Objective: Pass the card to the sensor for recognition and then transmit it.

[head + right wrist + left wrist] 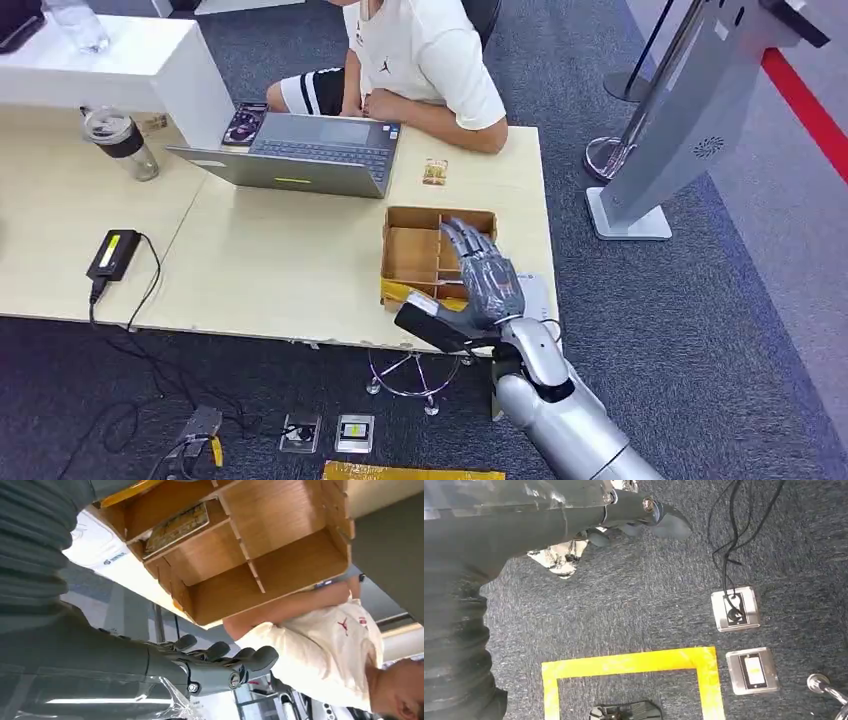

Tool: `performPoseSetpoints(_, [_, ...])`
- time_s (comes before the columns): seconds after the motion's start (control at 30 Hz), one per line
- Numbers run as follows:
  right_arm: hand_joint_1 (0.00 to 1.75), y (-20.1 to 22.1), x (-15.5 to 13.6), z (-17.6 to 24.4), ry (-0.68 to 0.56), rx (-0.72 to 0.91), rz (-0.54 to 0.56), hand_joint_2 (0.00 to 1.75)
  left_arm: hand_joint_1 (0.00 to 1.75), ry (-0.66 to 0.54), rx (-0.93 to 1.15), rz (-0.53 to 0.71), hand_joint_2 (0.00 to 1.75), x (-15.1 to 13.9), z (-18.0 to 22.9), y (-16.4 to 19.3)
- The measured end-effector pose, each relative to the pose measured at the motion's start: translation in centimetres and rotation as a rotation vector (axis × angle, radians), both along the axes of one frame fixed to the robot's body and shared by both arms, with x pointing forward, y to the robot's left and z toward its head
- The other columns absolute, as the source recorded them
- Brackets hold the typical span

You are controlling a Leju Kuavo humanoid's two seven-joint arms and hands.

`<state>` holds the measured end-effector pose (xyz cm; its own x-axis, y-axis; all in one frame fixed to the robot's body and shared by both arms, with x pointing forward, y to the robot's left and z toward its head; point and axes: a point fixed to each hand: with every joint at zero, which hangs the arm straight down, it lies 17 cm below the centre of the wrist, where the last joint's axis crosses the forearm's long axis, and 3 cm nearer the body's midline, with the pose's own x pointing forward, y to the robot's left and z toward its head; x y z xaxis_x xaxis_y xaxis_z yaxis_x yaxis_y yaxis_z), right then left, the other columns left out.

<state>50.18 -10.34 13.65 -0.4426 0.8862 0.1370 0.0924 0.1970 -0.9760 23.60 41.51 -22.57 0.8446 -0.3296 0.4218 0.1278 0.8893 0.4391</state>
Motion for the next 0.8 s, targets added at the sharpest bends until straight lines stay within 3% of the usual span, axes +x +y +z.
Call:
performPoseSetpoints(0.23, [0.12,-1.0,0.6,-0.5,0.009,-0.004,-0.043,1.75,0.00,0.005,-0.001,-0.010,1.75,-0.4,-0.2,-0.1])
performPoseSetpoints(0.4, [0.37,-1.8,1.2,-0.2,0.005,0.012,-0.064,1.75,0.00,0.006,-0.002,-0.013,1.75,-0.5,-0.2,-0.2])
performPoseSetpoints(0.73, [0.37,-3.2,1.9,-1.0,0.019,0.005,-0.087,1.75,0.00,0.009,-0.004,-0.018,1.75,-0.6,-0.3,-0.3])
performPoseSetpoints(0.8, [0.47,-3.3,1.9,-1.2,0.023,0.001,-0.089,1.75,0.00,0.008,-0.005,-0.014,1.75,-0.6,-0.3,-0.2])
